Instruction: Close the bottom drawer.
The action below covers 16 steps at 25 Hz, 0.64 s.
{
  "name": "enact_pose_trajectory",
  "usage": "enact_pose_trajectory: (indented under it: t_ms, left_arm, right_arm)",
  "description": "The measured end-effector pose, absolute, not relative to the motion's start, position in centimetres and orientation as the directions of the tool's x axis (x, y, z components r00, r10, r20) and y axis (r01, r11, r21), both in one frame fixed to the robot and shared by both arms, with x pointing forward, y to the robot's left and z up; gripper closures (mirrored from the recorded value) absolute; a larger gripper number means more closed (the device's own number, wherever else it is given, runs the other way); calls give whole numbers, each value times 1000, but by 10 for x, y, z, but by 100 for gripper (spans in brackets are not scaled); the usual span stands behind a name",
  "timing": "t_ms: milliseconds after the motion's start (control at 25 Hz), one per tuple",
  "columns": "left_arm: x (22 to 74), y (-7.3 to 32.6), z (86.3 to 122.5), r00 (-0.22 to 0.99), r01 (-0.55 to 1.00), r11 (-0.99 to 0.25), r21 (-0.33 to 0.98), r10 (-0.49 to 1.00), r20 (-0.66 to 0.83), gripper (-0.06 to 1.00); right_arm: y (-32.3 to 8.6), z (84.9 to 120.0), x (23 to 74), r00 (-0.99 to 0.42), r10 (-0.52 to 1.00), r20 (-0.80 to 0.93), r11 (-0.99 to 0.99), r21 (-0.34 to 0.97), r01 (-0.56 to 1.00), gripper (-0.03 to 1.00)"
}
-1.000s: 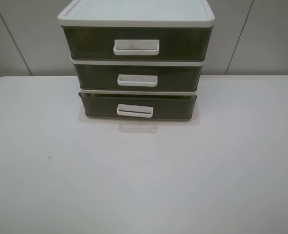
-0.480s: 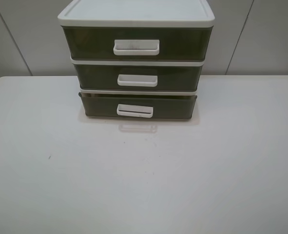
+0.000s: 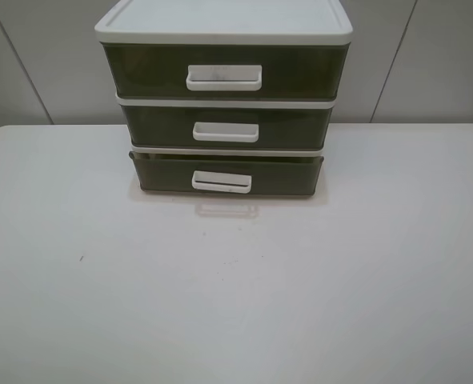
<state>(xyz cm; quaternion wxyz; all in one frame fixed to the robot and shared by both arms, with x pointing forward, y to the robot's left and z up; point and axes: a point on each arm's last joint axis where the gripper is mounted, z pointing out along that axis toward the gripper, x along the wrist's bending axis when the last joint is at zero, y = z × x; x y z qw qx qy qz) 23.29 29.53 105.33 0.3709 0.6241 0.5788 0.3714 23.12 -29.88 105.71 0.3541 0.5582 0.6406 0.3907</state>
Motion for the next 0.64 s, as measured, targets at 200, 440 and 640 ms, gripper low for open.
enact_pose_trajectory:
  t_ms: [200, 440, 640]
  left_arm:
    - [233, 295, 1053, 54, 447, -55, 893, 998, 34, 23]
    - [233, 295, 1053, 54, 447, -55, 893, 998, 34, 23]
    - [233, 295, 1053, 54, 447, -55, 893, 998, 34, 23]
  right_arm:
    - [-299, 1057, 231, -126, 992, -17, 71, 896, 439, 16]
    - [-299, 1057, 231, -126, 992, -17, 71, 896, 439, 16]
    - [-299, 1057, 231, -126, 992, -17, 70, 897, 436, 16]
